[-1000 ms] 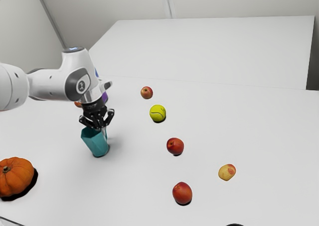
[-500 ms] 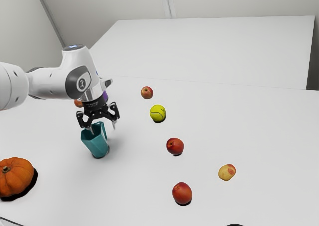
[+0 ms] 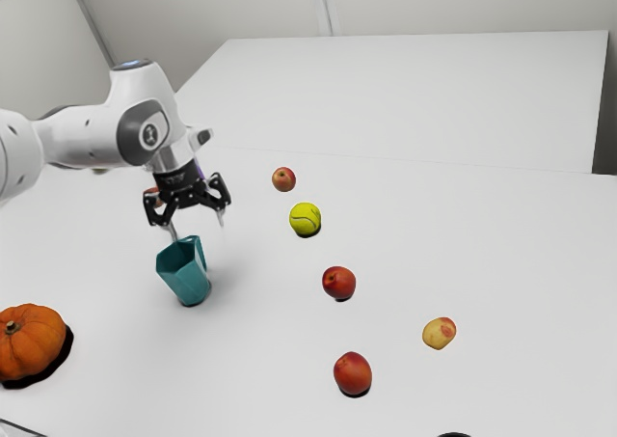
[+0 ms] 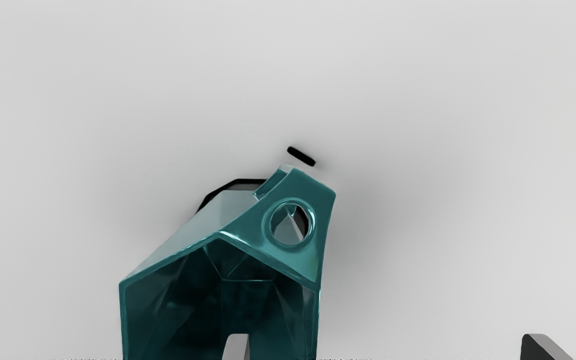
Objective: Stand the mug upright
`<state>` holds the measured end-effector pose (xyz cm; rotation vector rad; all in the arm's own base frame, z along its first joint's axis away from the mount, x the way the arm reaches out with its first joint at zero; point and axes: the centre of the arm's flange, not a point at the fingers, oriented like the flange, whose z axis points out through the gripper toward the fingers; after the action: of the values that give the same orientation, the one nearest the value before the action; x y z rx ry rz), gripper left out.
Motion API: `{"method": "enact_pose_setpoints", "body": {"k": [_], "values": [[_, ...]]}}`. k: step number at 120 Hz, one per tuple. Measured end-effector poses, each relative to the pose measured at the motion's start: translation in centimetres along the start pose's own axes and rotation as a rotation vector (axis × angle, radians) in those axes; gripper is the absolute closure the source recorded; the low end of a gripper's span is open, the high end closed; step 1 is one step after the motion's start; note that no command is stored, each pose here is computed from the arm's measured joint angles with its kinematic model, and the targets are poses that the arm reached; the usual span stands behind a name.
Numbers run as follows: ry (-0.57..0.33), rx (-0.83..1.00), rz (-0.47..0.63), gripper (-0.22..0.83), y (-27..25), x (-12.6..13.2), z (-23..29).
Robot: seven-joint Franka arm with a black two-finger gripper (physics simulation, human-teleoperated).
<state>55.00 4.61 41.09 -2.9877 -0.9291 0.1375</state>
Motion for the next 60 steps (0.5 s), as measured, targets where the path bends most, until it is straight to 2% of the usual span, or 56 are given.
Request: {"method": "enact_pose_setpoints", "body": {"k": [42,60], "values": [[0.127,0.049,0.199,0.0,-0.5,1.0,-10.9],[0.156,0.059,0.266,0.0,-0.8,1.1,-15.0]]}}
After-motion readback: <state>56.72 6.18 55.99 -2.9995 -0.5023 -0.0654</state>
